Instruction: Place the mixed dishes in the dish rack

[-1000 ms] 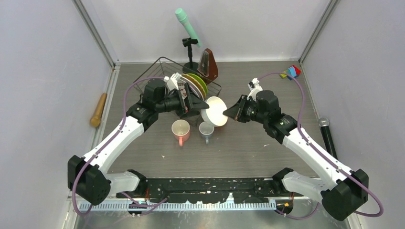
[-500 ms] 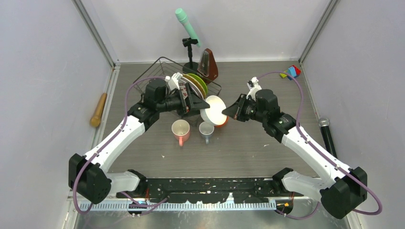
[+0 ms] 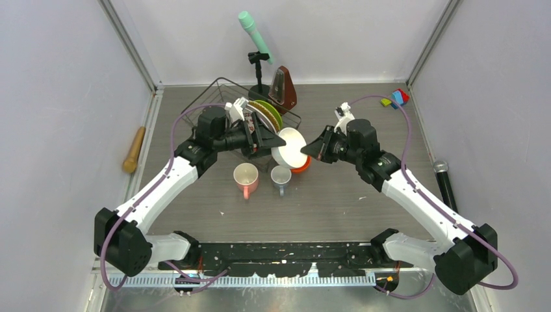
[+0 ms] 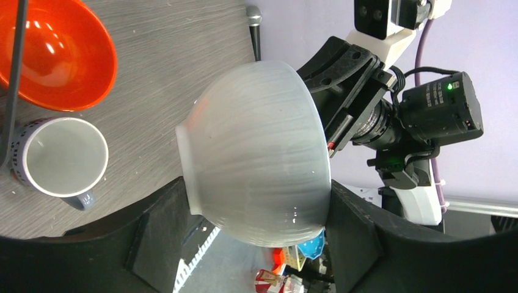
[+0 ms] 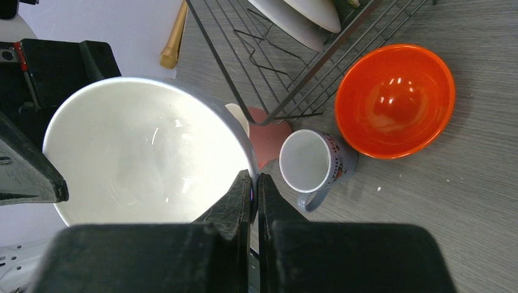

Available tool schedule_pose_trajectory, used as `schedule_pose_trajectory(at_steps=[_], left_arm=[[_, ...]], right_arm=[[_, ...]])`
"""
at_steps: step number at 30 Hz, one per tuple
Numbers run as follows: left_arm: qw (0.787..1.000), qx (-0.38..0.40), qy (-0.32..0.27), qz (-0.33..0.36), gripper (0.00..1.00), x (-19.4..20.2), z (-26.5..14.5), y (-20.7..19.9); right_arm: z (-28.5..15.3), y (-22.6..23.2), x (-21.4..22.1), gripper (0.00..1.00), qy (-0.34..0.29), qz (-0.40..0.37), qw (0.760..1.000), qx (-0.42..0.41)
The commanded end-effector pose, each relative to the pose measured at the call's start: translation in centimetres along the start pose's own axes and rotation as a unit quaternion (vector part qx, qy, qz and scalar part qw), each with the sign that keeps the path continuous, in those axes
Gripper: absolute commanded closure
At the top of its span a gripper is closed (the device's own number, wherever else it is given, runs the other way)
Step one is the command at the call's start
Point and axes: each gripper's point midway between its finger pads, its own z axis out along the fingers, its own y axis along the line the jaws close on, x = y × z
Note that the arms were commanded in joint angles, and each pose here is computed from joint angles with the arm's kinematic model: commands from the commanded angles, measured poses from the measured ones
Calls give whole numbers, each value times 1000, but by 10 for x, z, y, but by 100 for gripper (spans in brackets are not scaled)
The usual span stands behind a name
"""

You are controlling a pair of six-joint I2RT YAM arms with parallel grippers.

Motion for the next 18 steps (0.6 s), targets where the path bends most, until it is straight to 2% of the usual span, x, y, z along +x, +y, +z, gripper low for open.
schedule_pose_trajectory(at_steps=[1,4,7,11,14,18], left_arm=[[999,39,5,22,40,-4,-1,-25],[999,38,0,26,56,-4,-2,-23],[999,34,-1,32,77,-2,-2,-19],[998,28,-7,47,96,-3,-4,-16],[998,5,-10,60,100,-6,-6,-12],[997,-11,-25,78,100,-16,-14,-12]], right_arm=[[-9,51,-39,100,-49,-25,996,-72],[-9,51,-38,96,-50,-25,996,-74],[-8,47,-36,71,-48,-28,996,-70],[-10,44,-35,58,-53,-28,996,-67],[-12,44,-36,51,-59,-33,996,-64],[-17,44,-41,23,-70,-43,995,-59]])
